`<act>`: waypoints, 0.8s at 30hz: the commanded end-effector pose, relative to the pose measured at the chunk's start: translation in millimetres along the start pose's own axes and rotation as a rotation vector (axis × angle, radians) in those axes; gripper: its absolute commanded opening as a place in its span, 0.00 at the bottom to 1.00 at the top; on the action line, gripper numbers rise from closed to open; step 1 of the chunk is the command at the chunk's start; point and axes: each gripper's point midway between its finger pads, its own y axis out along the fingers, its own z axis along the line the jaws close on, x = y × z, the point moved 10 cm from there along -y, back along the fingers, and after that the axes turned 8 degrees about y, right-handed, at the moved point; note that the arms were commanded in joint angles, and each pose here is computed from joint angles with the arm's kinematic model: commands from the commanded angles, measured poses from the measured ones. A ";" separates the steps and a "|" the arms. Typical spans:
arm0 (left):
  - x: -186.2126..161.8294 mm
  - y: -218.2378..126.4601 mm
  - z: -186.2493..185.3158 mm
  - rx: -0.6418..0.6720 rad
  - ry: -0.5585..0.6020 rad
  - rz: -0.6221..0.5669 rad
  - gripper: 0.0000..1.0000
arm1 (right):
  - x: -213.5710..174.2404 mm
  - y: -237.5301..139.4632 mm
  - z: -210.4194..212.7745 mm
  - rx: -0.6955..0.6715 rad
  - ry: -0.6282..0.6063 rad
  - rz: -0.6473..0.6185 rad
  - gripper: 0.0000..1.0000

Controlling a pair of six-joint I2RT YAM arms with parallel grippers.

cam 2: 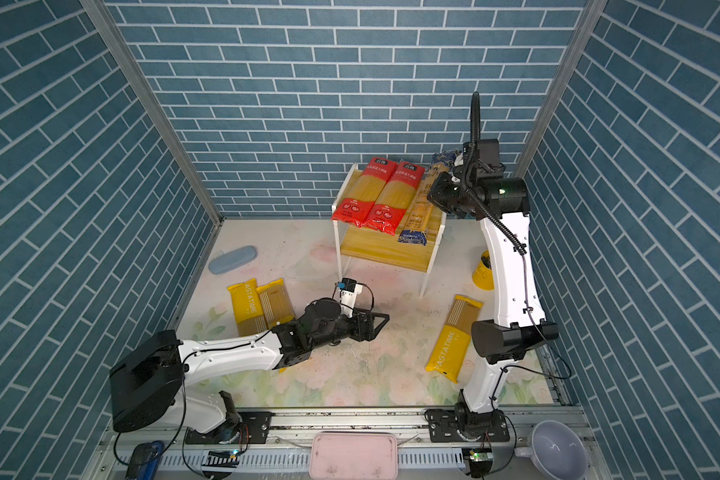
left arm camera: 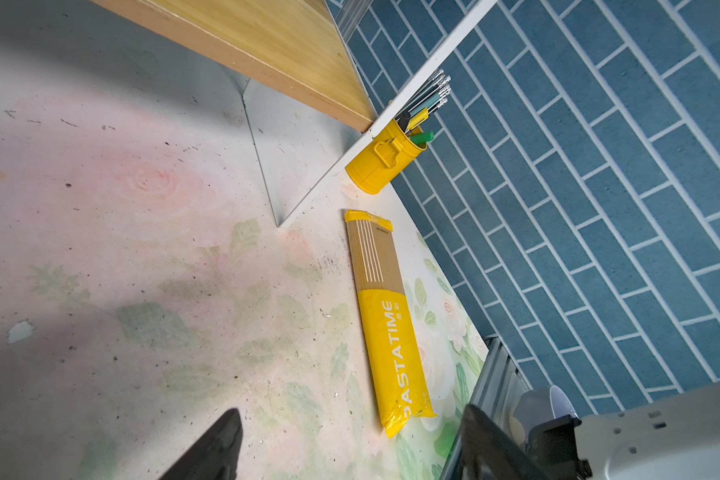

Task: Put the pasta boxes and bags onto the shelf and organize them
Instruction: 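Lower the MoliPasta bag upright beside the red bags on the upper tier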

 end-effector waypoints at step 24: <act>0.0 5.1 -6.9 -0.032 0.014 0.017 0.83 | 13.7 1.5 -18.0 -0.140 -0.079 -0.105 0.30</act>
